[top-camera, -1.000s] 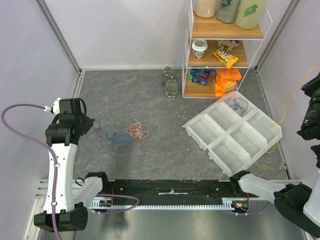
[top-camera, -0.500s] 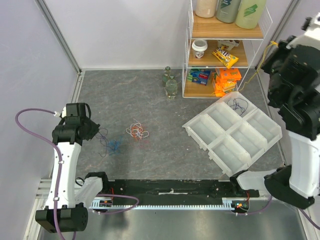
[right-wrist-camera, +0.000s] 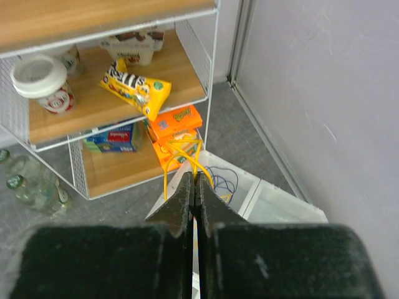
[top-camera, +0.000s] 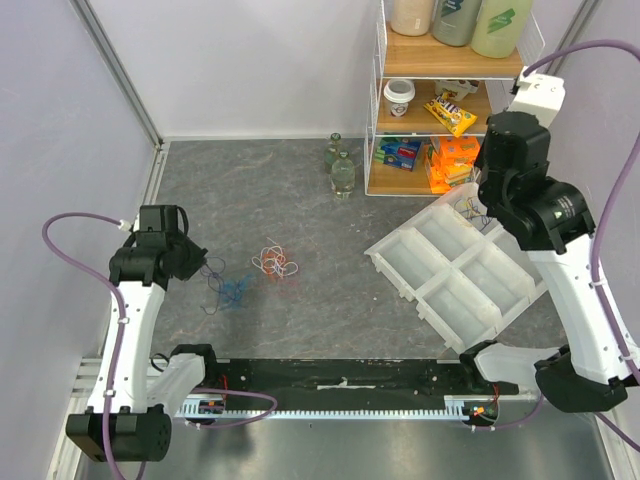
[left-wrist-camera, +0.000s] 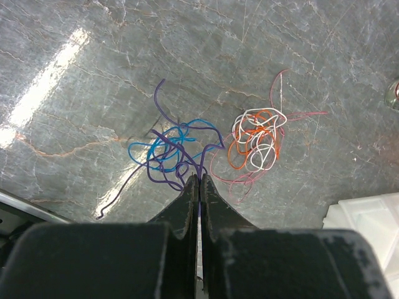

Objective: Untangle the cables

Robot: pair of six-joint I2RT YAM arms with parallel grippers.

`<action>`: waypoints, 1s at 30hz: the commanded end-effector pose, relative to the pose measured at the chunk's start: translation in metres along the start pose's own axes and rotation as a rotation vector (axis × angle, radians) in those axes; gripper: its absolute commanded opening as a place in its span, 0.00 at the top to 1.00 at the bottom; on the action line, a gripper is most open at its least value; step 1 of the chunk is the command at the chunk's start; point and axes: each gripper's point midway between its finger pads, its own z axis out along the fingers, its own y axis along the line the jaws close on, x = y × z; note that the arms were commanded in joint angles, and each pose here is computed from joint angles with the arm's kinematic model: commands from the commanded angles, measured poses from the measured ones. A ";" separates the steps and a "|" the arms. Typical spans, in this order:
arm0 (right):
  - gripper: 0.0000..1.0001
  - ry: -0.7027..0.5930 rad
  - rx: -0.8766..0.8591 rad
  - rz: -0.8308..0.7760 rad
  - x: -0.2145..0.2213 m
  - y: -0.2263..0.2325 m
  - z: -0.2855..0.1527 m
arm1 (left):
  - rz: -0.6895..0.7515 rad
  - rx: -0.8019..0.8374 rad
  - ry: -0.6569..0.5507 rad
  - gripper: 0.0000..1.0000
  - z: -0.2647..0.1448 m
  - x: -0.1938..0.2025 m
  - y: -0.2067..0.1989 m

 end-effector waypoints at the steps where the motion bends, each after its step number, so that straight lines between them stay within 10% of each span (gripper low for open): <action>1: 1.00 -0.027 -0.014 0.091 -0.003 -0.004 -0.008 | 0.004 0.042 -0.034 0.98 -0.004 -0.012 -0.014; 19: 1.00 0.002 -0.216 0.195 -0.019 0.031 -0.020 | 0.032 0.081 -0.014 0.98 -0.009 0.003 -0.016; 30: 1.00 0.168 -0.083 0.117 0.087 0.017 0.014 | 0.000 0.106 0.007 0.98 -0.013 0.009 -0.017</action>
